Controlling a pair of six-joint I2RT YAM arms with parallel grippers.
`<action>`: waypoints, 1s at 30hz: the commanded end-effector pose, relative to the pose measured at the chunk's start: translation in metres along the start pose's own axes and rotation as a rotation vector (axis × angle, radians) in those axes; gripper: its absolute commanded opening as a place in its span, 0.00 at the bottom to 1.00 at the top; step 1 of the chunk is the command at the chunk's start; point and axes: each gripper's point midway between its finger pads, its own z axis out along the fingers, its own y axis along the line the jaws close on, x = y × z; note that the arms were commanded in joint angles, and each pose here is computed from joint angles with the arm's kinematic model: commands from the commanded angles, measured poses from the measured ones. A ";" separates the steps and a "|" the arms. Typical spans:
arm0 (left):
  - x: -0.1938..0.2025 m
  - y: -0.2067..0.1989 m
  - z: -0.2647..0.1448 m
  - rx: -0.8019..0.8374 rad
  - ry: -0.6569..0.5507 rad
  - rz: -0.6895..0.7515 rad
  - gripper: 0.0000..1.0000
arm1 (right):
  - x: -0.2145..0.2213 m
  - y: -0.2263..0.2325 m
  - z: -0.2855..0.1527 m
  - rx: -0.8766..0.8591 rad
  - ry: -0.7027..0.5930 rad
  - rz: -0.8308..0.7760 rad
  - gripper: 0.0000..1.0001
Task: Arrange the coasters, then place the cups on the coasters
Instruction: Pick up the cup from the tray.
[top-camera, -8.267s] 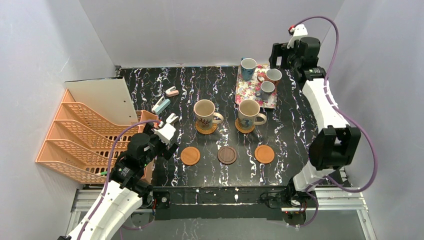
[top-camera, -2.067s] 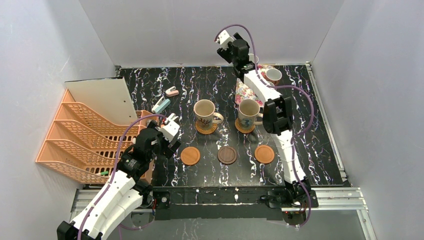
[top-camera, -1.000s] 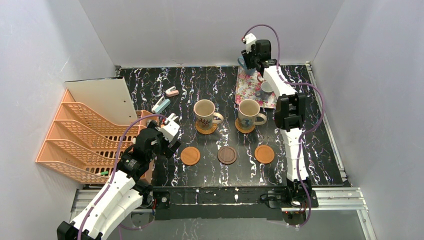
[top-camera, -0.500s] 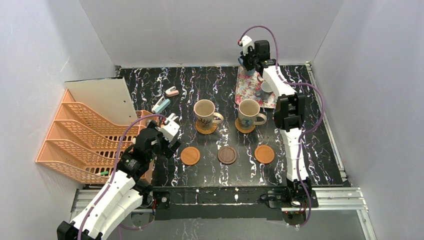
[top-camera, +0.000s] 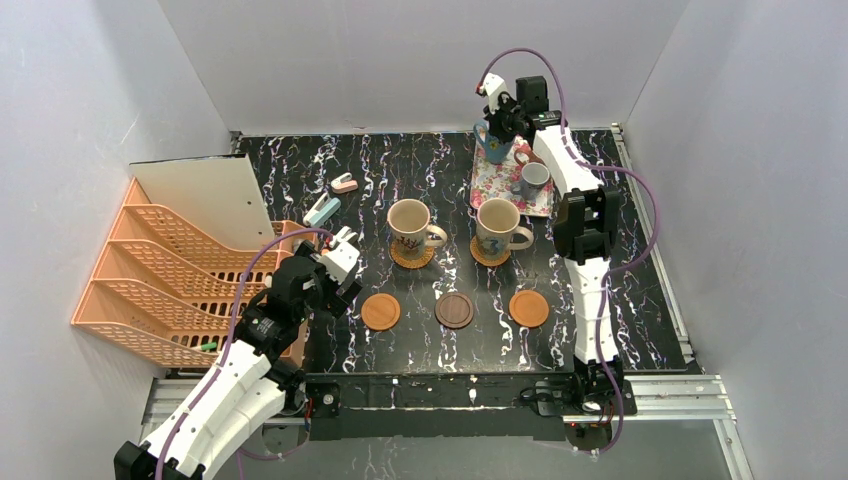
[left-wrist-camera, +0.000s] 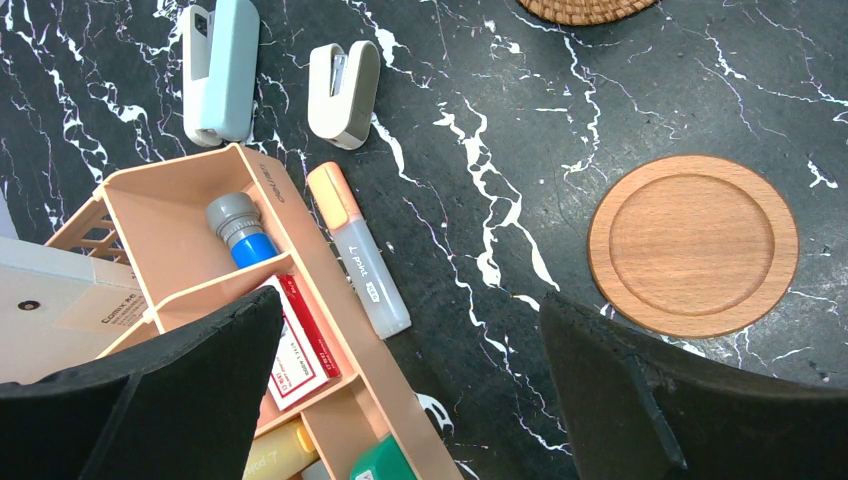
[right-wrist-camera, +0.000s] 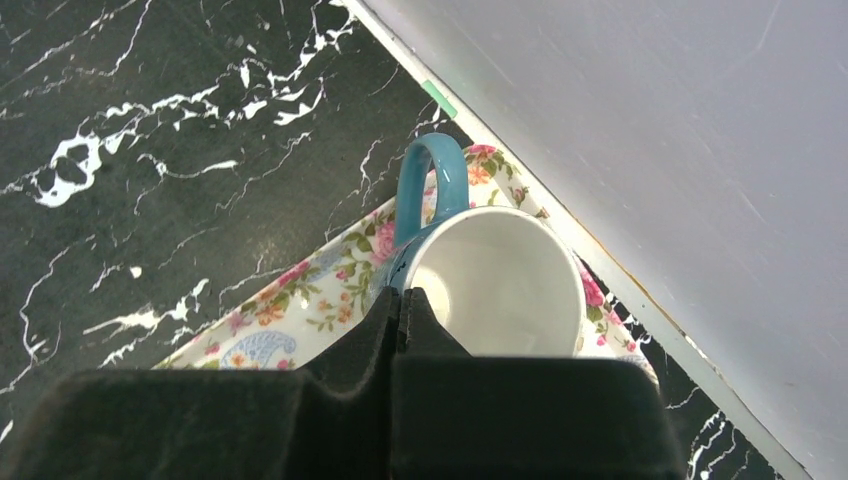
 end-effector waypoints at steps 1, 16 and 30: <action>0.003 0.000 0.001 -0.004 0.004 -0.001 0.98 | -0.062 -0.018 -0.049 0.041 -0.107 -0.142 0.01; 0.002 -0.001 0.000 0.001 -0.003 0.000 0.98 | -0.016 -0.009 -0.065 -0.004 0.083 -0.314 0.01; 0.002 0.000 0.001 -0.004 0.001 0.000 0.98 | -0.081 -0.013 -0.077 0.083 -0.080 -0.268 0.78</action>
